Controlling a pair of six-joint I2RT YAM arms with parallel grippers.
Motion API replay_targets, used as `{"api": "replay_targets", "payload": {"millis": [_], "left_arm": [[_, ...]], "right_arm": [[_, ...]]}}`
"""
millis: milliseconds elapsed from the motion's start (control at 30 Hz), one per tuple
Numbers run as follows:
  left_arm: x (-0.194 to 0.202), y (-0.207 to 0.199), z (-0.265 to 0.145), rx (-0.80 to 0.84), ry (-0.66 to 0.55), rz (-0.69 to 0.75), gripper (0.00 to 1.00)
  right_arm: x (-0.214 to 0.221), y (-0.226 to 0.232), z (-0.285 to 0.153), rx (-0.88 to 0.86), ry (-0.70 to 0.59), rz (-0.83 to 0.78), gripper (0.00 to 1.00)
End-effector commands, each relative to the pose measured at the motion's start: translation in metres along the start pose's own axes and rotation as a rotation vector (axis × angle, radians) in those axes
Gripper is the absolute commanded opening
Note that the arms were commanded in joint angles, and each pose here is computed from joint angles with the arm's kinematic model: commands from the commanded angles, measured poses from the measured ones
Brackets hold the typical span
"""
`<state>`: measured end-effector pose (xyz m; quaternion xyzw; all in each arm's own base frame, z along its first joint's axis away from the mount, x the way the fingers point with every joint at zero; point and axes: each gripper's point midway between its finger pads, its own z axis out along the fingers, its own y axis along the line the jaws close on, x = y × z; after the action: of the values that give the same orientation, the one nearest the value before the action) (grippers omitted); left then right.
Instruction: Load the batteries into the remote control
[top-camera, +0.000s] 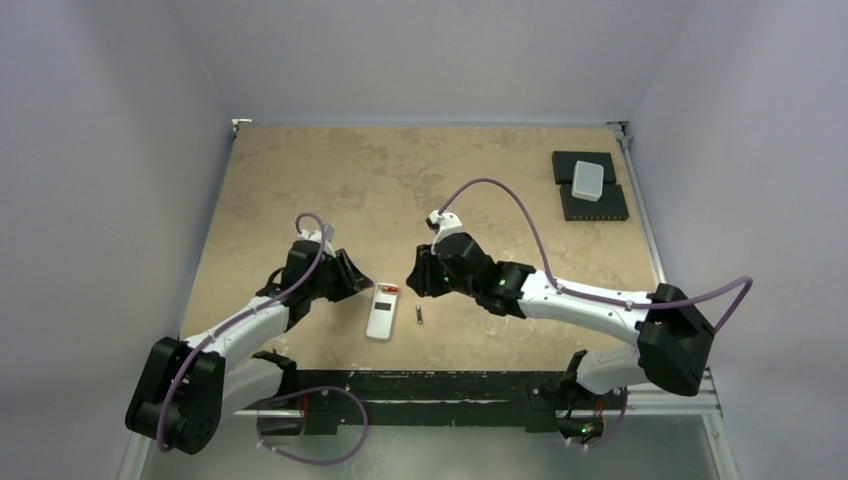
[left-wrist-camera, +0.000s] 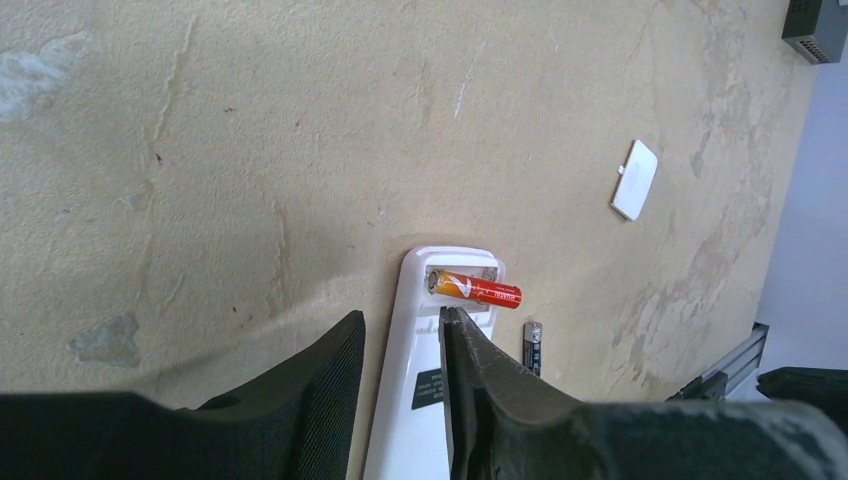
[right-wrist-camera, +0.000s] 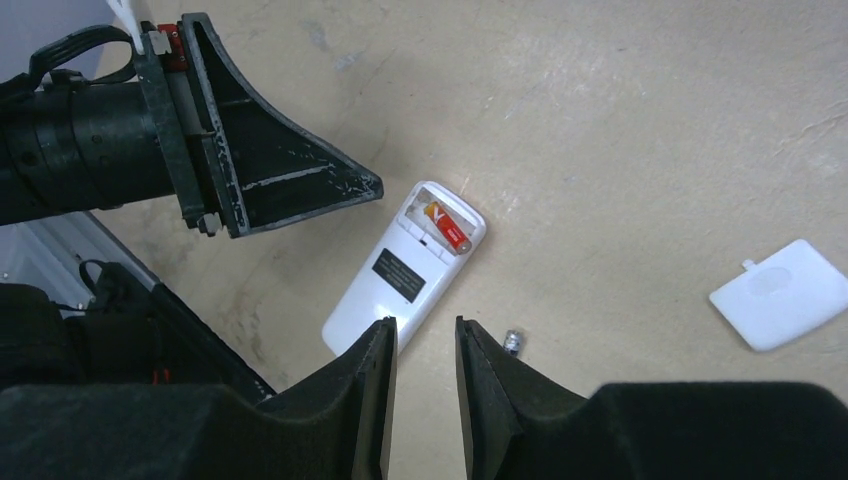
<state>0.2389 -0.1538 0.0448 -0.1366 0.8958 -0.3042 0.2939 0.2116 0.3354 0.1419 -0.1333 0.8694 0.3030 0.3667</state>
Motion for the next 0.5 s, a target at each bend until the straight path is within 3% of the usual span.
{"api": "replay_targets", "payload": {"millis": [0, 467], "left_arm": [[-0.015, -0.017, 0.003, 0.083, -0.028, 0.025, 0.34], [-0.011, -0.020, 0.015, 0.147, -0.009, 0.013, 0.32]], "right_arm": [[0.003, 0.008, 0.012, -0.027, -0.001, 0.107, 0.34], [0.014, 0.003, 0.042, 0.022, 0.019, 0.221, 0.34]]}}
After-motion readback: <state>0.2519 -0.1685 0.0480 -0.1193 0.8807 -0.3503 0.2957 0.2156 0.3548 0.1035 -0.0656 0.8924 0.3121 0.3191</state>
